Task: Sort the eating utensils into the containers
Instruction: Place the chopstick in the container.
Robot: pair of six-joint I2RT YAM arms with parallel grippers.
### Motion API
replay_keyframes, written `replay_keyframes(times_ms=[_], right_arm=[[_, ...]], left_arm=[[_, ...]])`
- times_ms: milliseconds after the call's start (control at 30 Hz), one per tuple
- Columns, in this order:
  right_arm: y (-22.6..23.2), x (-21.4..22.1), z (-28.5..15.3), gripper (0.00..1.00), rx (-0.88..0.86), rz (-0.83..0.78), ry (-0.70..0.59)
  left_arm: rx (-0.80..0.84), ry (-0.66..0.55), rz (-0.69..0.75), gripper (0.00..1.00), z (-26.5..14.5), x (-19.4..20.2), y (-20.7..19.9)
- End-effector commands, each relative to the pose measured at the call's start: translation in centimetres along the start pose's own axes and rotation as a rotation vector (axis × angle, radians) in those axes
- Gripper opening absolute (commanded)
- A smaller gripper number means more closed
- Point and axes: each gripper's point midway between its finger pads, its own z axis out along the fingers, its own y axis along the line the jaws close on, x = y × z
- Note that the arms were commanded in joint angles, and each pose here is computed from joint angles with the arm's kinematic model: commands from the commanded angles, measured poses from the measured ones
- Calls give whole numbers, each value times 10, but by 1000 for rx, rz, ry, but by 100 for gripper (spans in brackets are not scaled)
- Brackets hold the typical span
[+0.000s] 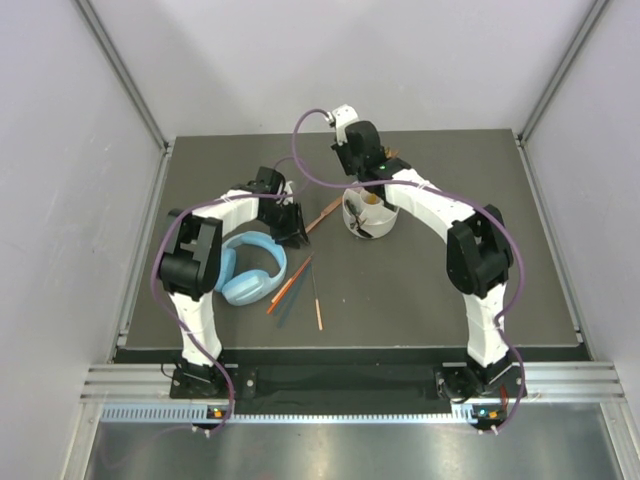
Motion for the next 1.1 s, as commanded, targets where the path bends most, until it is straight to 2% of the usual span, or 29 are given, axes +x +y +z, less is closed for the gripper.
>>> replay_keyframes(times_ms=[0, 567, 867, 1067], right_arm=[[-7, -8, -1, 0, 25, 6, -36], [21, 30, -23, 0, -95, 83, 104], [34, 21, -48, 0, -145, 96, 82], [36, 29, -56, 0, -133, 93, 115]], left_arm=[[17, -15, 27, 43, -2, -10, -7], [11, -29, 39, 42, -6, -19, -11], [12, -34, 43, 42, -8, -20, -12], [8, -44, 48, 42, -11, -23, -13]])
